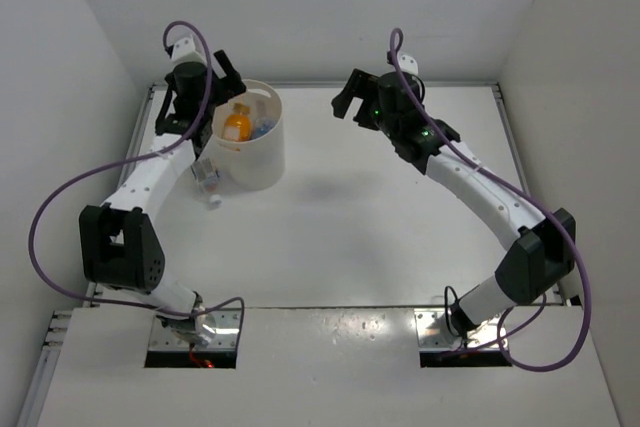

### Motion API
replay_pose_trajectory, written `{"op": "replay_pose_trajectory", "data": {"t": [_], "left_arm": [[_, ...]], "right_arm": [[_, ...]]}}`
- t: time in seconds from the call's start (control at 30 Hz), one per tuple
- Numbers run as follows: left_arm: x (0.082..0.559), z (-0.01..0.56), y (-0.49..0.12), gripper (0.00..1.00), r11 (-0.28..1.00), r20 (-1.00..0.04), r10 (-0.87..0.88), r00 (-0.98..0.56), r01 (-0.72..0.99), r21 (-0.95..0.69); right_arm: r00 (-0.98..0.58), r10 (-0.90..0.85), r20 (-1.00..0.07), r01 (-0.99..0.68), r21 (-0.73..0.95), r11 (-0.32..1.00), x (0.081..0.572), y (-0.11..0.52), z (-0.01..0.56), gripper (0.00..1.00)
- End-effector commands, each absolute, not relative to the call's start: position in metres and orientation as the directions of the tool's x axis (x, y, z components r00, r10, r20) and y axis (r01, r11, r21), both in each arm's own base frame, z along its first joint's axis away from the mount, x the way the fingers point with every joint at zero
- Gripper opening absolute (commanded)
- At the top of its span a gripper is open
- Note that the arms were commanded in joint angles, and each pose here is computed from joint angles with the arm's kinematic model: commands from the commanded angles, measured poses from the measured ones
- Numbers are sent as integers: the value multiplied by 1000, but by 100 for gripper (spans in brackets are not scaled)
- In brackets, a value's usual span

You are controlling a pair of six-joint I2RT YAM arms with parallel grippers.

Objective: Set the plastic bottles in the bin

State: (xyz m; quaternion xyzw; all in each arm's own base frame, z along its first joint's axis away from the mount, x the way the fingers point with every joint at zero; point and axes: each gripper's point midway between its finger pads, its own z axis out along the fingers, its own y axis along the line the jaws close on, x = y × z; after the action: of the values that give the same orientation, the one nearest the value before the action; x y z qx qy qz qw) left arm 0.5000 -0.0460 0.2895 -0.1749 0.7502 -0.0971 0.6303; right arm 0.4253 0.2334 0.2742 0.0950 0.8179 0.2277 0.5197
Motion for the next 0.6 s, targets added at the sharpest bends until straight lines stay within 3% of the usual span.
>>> {"op": "replay_pose_trajectory", "data": {"t": [0.0,0.1,0.27,0.37,0.57], "left_arm": [[496,377,-7,100,887,-919,-382,94,-241,-393],[494,397,39,100,795,-920,-342,190,-464,-391],[486,391,117,100,622,-859,-420,293,-596,-508],[486,338,129,100,612,-834,-512,206,-594,-522],[470,231,115,100,729,-861,-499,-97,-584,-357]], "right_arm": [[-406,435,-803,-100,513,853,426,231,292,100],[-424,436,-794,-107,522,846,426,236,288,100],[-431,432,-792,-102,519,849,425,235,286,100],[-427,436,-792,-95,519,850,427,231,286,100],[-436,431,-790,-67,506,860,428,224,277,100]]}}
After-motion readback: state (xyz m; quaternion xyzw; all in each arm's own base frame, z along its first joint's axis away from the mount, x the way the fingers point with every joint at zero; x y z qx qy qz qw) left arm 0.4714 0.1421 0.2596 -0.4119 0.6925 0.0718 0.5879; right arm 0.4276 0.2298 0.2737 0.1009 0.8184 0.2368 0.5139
